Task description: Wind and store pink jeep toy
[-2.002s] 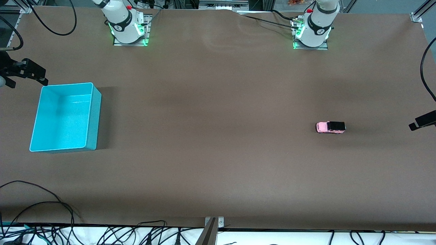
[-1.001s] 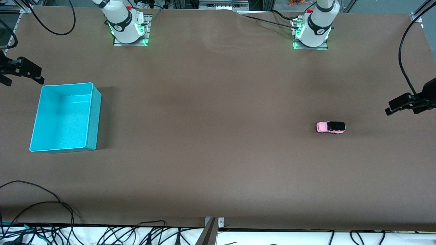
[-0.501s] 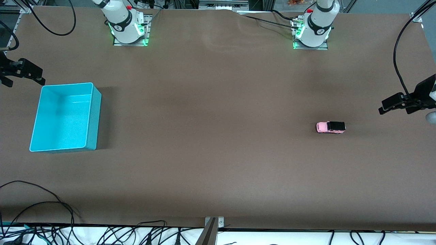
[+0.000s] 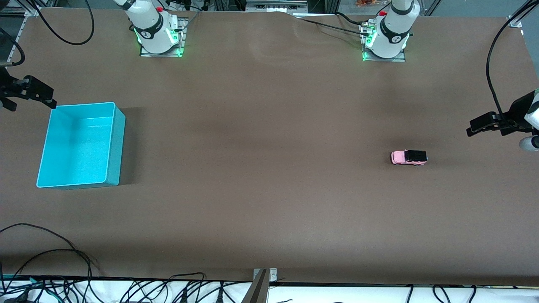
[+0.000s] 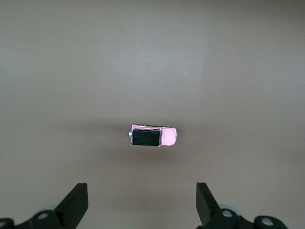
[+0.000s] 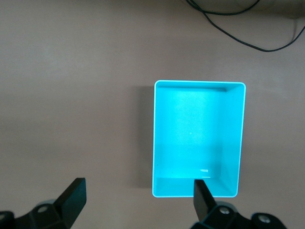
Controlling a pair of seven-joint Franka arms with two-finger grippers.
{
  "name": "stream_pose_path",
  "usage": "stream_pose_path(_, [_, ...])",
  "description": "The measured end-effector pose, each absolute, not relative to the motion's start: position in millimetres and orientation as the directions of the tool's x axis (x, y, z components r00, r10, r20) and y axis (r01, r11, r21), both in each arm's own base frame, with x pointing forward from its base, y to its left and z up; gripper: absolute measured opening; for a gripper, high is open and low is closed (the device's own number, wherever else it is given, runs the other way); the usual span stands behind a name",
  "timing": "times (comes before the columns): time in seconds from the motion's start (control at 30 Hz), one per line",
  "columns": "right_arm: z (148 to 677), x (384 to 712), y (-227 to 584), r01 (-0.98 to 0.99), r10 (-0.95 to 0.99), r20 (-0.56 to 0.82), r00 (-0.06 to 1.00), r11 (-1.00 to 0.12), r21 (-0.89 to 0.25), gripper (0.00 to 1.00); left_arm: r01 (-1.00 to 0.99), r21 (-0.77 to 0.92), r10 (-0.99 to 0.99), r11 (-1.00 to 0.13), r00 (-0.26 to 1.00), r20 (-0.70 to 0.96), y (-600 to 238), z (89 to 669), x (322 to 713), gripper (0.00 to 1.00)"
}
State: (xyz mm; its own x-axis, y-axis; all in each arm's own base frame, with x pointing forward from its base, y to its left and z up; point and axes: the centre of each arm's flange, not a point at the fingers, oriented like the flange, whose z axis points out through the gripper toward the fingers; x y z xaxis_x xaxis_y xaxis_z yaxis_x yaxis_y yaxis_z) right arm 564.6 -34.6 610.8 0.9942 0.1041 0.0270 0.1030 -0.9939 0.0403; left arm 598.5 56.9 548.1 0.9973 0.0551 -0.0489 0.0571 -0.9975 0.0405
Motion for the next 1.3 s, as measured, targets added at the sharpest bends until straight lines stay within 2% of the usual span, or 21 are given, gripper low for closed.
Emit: stream_pose_path(1.3, [610.0, 565.3, -29.6, 0.112, 0.113, 0.026, 0.993, -0.993, 0.04, 1.0, 0.046, 0.045, 0.042, -0.998, 0.995, -0.088, 50.3, 536.6, 595.0, 1.0])
